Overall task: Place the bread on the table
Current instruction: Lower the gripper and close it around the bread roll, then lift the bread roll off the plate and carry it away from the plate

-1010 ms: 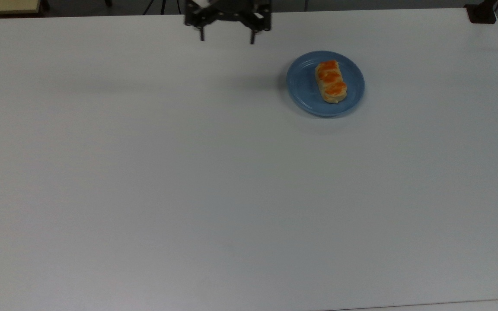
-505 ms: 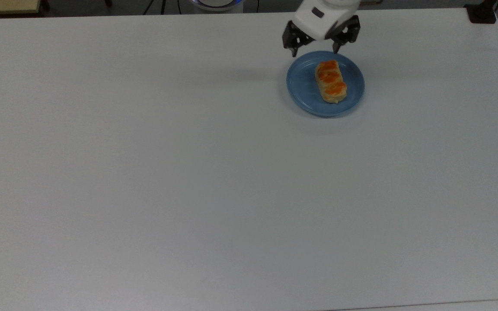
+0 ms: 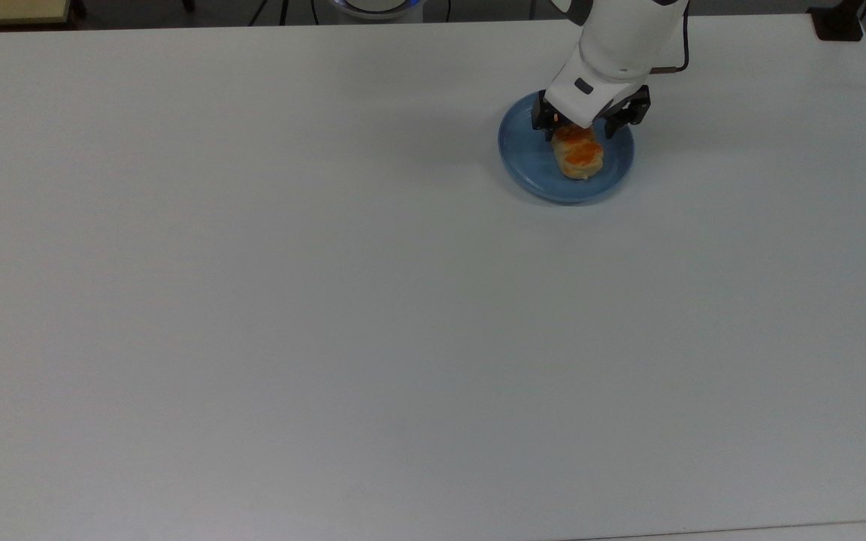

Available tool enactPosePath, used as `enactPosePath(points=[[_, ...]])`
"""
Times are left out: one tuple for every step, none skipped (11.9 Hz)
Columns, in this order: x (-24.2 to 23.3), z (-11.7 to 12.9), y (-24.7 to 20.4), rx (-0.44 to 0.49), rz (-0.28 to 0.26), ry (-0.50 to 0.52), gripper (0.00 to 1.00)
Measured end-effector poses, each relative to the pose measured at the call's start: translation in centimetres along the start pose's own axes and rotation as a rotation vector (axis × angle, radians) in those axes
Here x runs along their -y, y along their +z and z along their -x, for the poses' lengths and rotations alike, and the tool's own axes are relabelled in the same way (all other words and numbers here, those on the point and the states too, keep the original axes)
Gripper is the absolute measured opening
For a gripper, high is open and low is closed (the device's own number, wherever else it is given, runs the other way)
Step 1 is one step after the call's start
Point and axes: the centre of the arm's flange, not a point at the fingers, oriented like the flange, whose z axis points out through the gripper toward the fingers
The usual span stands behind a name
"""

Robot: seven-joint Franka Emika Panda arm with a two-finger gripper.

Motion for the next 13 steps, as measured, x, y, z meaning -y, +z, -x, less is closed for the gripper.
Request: enactPosePath(points=[[0.5, 0.2, 0.3, -0.009, -0.003, 0.005, 0.86], [0.7, 0.4, 0.6, -0.015, -0.005, 0.006, 0.85], [0.7, 0.4, 1.1, -0.021, -0.008, 0.007, 0.78], [0.5, 0.5, 1.5, -0.02, -0.006, 0.008, 0.63], [0.5, 0.5, 1.5, -0.021, -0.005, 0.008, 0.46], [0.3, 0.4, 1.3, -0.024, -0.006, 0.011, 0.31], [-0.2, 0.3, 1.0, -0.021, -0.003, 0.017, 0.23], [-1.2, 0.1, 0.4, -0.008, 0.005, 0.022, 0.23], [-2.8, -0.1, -0.8, 0.003, 0.012, 0.017, 0.23], [-4.9, -0.6, -2.4, 0.005, 0.015, 0.008, 0.23], [-7.7, -1.3, -3.8, -0.005, 0.022, 0.005, 0.23], [-11.1, -2.2, -4.7, -0.018, 0.035, 0.004, 0.23], [-14.7, -3.2, -5.1, -0.026, 0.049, 0.0, 0.23]])
